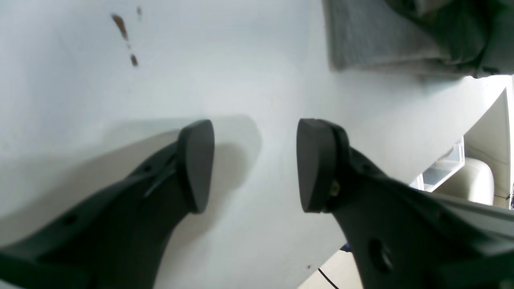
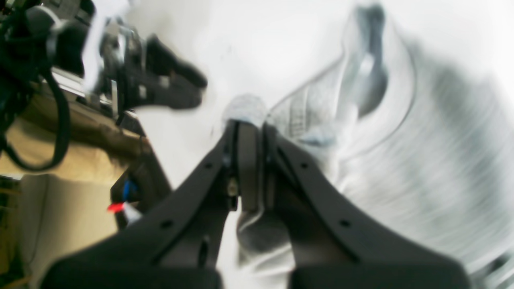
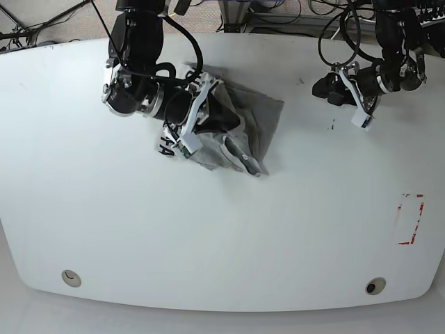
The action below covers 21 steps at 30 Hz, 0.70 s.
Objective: Fold the T-shirt properly
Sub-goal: 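Grasp the folded bundle with the right gripper and flip it over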
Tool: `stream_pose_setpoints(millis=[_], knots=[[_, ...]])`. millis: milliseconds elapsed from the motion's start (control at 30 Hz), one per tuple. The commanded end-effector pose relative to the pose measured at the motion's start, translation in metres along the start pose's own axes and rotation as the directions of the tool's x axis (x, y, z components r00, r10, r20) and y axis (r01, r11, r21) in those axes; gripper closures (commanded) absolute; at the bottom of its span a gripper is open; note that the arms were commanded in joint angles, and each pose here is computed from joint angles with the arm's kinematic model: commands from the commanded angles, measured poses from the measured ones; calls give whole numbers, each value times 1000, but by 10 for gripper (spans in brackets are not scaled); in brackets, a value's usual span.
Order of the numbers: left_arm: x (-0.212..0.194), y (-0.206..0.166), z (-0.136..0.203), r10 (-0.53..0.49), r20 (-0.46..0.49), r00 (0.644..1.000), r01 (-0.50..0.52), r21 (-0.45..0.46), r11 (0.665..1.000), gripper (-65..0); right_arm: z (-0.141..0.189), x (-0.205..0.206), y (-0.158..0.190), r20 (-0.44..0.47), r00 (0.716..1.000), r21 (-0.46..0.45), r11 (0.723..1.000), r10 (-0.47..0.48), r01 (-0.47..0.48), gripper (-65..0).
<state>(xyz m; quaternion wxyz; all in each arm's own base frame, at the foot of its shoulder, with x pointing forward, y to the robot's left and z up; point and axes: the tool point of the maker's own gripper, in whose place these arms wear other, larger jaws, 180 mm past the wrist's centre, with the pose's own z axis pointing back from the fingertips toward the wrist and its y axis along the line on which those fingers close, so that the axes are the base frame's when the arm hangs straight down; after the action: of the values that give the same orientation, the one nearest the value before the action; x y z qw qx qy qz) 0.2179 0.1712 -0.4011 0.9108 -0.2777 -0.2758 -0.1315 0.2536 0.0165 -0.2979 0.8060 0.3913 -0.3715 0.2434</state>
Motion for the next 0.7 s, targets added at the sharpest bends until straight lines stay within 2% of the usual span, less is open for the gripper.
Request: stream_pose_setpoints(millis=[0,200,267,300,367,467,533,600,667], knots=[[13,-1,5,-20,38,999,20,-6,1000,-311,-15,13,9,36,999,49,999,-4,3,-6],[14,-2,5,-27,40,999,27,-5,1000,-311,-48,12,34,-45,996,149,986,81,-73,-10],[12,0,4,-19,36,999,19,-6,1000,-311,-56,10,50,-70,989,190,975,131,-116,-38],[12,0,4,-19,35,999,19,-5,1000,-311,-59,13,53,-73,985,198,970,155,-138,-75],[12,1,5,-33,26,999,33,9,999,-311,-61,15,54,-79,981,195,968,179,-161,-200],[10,3,5,-37,17,999,36,17,999,-311,-60,12,55,-83,981,198,968,174,-155,-393],[8,4,4,-33,10,999,33,21,999,-311,-58,8,56,-88,982,196,969,169,-149,-485],[7,5,3,-36,5,999,36,27,999,-311,-52,6,51,-96,977,177,969,190,-171,-539],[8,5,3,-42,4,999,42,30,999,-311,-47,7,49,-87,976,169,968,201,-184,-545]])
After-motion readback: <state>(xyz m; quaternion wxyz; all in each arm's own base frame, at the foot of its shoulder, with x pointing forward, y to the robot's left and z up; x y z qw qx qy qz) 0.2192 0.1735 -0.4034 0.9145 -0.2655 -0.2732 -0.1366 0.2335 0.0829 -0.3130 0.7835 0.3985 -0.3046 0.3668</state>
